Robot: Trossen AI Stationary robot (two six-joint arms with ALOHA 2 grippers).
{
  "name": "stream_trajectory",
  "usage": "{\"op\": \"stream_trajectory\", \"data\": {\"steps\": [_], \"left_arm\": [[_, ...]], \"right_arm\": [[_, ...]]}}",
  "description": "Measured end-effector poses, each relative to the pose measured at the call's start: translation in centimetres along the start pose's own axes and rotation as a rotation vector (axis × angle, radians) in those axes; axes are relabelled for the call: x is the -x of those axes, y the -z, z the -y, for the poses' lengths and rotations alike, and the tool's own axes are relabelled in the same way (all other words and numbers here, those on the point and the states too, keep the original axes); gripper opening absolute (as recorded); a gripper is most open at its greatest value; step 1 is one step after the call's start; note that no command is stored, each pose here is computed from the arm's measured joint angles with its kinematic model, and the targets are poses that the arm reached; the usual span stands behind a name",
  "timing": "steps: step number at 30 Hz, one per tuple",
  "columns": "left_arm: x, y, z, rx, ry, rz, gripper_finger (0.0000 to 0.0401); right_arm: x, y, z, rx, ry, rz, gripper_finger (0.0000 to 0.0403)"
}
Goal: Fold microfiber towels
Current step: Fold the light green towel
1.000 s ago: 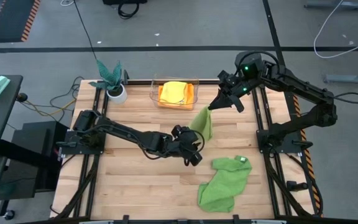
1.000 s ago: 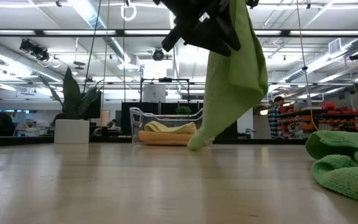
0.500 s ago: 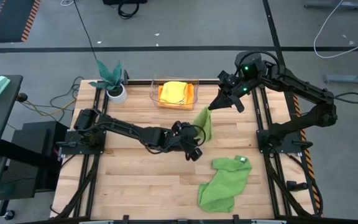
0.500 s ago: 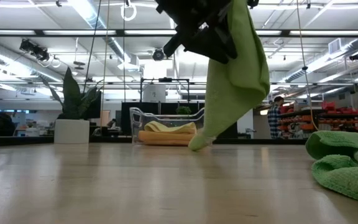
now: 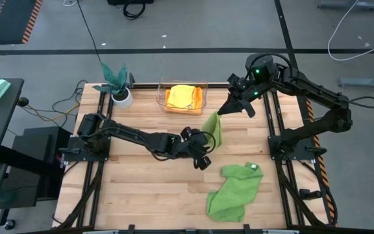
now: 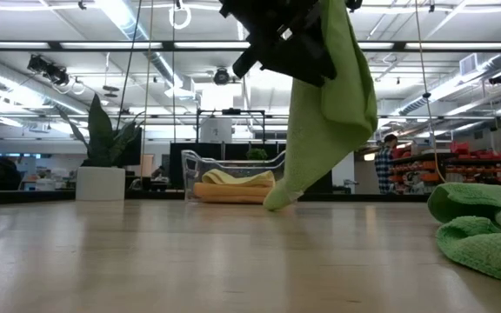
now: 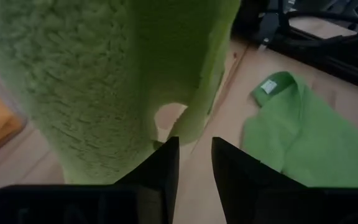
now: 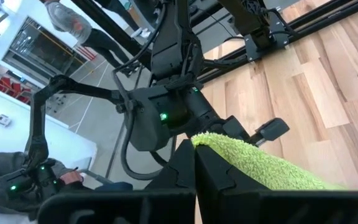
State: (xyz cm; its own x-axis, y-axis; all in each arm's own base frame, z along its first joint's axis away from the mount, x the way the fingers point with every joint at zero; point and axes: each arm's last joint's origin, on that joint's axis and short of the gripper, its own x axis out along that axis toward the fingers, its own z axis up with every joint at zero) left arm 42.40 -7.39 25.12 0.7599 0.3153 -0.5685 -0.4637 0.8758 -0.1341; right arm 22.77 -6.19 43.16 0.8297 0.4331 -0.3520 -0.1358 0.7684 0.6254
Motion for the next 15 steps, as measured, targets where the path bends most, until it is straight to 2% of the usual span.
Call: {"op": "stream_trajectory", "data": {"steps": [10,15], "left_arm": [[-0.9,-0.7,-1.8,-0.007,-0.010,-0.032,0.0103],[-1.0,-0.2,-2.2,-0.041,-0.039,-0.091,0.0103]], "right_arm": [[0.0,0.0,0.0,0.000,-0.012,-0.005,0.0000],[0.0,0.0,0.0,0.000,-0.012,-0.005,0.0000]]}}
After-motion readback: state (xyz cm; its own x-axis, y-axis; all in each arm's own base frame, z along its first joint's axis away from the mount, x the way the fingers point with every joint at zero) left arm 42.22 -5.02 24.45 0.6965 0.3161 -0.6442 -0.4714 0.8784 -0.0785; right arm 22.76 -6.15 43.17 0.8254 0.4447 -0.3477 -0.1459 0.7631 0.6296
